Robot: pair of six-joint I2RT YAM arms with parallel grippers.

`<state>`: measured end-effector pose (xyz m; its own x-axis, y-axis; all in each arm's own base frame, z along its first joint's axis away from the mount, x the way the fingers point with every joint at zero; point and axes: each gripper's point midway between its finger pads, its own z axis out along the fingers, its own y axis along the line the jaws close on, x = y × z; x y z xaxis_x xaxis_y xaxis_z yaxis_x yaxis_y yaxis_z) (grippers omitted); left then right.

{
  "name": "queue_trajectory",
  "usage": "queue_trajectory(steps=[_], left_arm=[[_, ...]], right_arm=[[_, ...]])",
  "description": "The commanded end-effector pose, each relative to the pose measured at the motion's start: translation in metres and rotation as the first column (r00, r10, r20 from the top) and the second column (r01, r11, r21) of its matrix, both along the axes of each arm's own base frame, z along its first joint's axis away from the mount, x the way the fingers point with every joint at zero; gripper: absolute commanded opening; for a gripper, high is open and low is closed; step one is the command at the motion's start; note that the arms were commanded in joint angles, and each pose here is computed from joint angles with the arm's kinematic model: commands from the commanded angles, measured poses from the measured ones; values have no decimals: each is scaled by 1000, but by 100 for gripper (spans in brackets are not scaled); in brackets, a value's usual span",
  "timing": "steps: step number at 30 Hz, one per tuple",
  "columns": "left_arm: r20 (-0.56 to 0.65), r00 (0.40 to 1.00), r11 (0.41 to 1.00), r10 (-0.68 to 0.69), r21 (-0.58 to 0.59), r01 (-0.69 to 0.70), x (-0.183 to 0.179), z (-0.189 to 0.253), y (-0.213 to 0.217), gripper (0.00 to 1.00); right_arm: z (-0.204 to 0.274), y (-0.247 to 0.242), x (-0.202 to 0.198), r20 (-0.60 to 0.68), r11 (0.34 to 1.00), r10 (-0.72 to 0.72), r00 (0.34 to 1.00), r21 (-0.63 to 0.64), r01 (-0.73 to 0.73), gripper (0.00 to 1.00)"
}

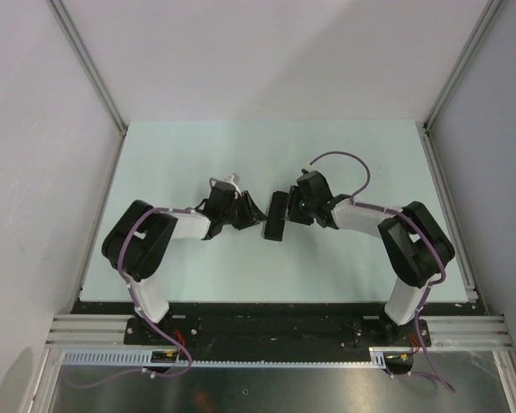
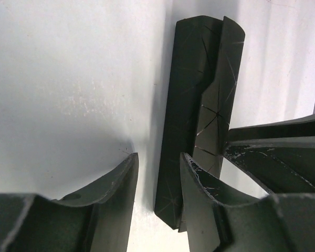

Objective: Organize the sunglasses
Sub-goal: Close the case with sunglasses at the center of the board, then reset both arms

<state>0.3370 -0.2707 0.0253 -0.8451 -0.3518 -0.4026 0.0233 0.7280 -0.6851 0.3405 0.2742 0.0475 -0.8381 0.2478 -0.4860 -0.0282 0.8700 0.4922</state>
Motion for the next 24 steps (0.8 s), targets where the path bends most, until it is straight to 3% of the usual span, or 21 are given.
queue_trajectory(steps=[1,11,20,24], left_arm=[[-68,998,994,-15,104,22,-24,-23,12,45],[53,986,956,160,240,-168,-10,9,55,45],[130,980,958,153,222,-179,-10,39,60,48],[175,969,952,173,224,-210,-12,59,68,61]], right_arm=[[0,9,7,19,998,39,999,-50,-38,45],[-12,14,2,-3,989,90,996,-121,-90,49],[-26,2,3,-36,937,69,997,-341,-77,51],[0,8,8,46,937,68,997,-347,-48,57]])
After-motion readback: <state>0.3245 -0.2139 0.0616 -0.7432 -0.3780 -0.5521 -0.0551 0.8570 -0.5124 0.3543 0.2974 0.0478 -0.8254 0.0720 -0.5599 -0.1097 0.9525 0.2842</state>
